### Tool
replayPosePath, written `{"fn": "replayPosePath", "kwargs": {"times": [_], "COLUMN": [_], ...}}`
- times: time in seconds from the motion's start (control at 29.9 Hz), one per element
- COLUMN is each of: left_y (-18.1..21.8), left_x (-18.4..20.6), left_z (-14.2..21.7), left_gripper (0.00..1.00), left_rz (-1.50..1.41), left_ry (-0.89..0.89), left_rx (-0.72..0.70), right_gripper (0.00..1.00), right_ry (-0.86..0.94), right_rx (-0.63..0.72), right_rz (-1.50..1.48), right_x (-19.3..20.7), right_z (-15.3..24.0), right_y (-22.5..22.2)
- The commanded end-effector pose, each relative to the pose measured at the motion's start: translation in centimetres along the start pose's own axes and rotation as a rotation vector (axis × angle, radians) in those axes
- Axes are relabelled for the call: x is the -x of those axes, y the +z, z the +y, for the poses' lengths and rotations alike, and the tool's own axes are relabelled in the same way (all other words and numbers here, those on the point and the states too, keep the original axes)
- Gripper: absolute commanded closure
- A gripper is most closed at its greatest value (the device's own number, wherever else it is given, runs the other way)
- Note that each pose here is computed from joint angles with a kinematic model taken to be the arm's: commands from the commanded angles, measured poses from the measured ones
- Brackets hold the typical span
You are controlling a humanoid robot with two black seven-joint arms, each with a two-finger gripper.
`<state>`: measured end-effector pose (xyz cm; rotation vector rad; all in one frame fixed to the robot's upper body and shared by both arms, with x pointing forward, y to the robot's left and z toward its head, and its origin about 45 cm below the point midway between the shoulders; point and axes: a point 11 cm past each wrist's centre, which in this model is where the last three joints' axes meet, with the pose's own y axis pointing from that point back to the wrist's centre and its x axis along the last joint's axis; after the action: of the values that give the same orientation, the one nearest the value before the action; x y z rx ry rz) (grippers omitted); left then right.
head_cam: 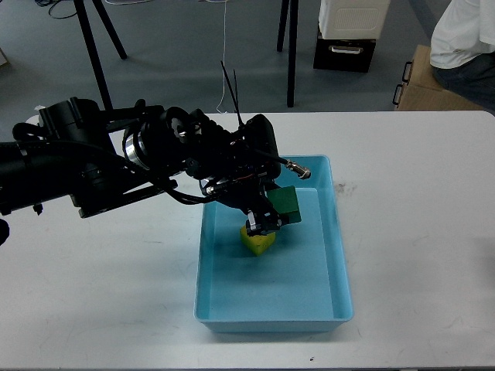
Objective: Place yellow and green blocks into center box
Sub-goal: 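Lift the green cube and carry it over the yellow cube in the tray, then lower the green cube onto the yellow cube and adjust its placement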
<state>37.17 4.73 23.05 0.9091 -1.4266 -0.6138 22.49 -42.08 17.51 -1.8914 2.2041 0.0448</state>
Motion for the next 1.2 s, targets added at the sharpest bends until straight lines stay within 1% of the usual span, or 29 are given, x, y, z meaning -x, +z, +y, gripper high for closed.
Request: {"fn": "replayPosePath", "kwargs": {"times": [0.0, 0.27, 0.53, 0.7, 0.77, 0.9, 0.97, 1.0, 1.1, 1.17], "left_y": [0.1, 0.1, 0.2, 0.1, 0.1, 0.0, 0.2, 0.2, -0.2, -0.2], "left_x": [0.1, 0.7, 1.2, 1.2, 1.3, 1.8, 1.8, 1.9, 2.4, 2.6], "left_z": [-0.1, -0.2, -0.2, -0.2, -0.2, -0.2, -0.3, -0.2, 0.2, 0.2], "left_gripper": [0.49, 0.44, 0.34, 0.26, 0.2, 0.16, 0.17, 0.22, 0.46, 0.53], "left_rz": [0.003, 0.006, 0.008, 0.01, 0.012, 0.022, 0.019, 0.02, 0.023, 0.017], "left_ry": [0.0, -0.013, -0.024, -0.023, -0.025, -0.029, -0.028, -0.028, -0.038, -0.047], "left_rx": [0.004, 0.002, 0.006, 0.004, 0.004, 0.005, 0.009, 0.009, -0.003, -0.004], "right_gripper": [0.01, 0.01, 0.01, 0.01, 0.01, 0.01, 0.01, 0.01, 0.01, 0.01], "right_ry": [-0.001, 0.0, -0.001, -0.003, -0.002, -0.001, 0.0, -0.001, -0.001, -0.001], "right_rx": [-0.001, 0.0, -0.004, -0.003, -0.004, -0.001, -0.002, -0.002, -0.002, -0.001], "right_rz": [0.0, 0.0, -0.002, -0.001, -0.001, -0.002, -0.002, 0.0, 0.0, -0.002], "right_x": [0.0, 0.0, 0.1, 0.1, 0.1, 0.1, 0.1, 0.0, 0.0, 0.1], "right_z": [0.0, 0.0, -0.1, -0.1, -0.1, -0.1, -0.1, -0.1, -0.1, -0.1], "right_y": [0.0, 0.0, 0.0, 0.0, -0.1, 0.0, 0.0, 0.0, 0.0, 0.0]}}
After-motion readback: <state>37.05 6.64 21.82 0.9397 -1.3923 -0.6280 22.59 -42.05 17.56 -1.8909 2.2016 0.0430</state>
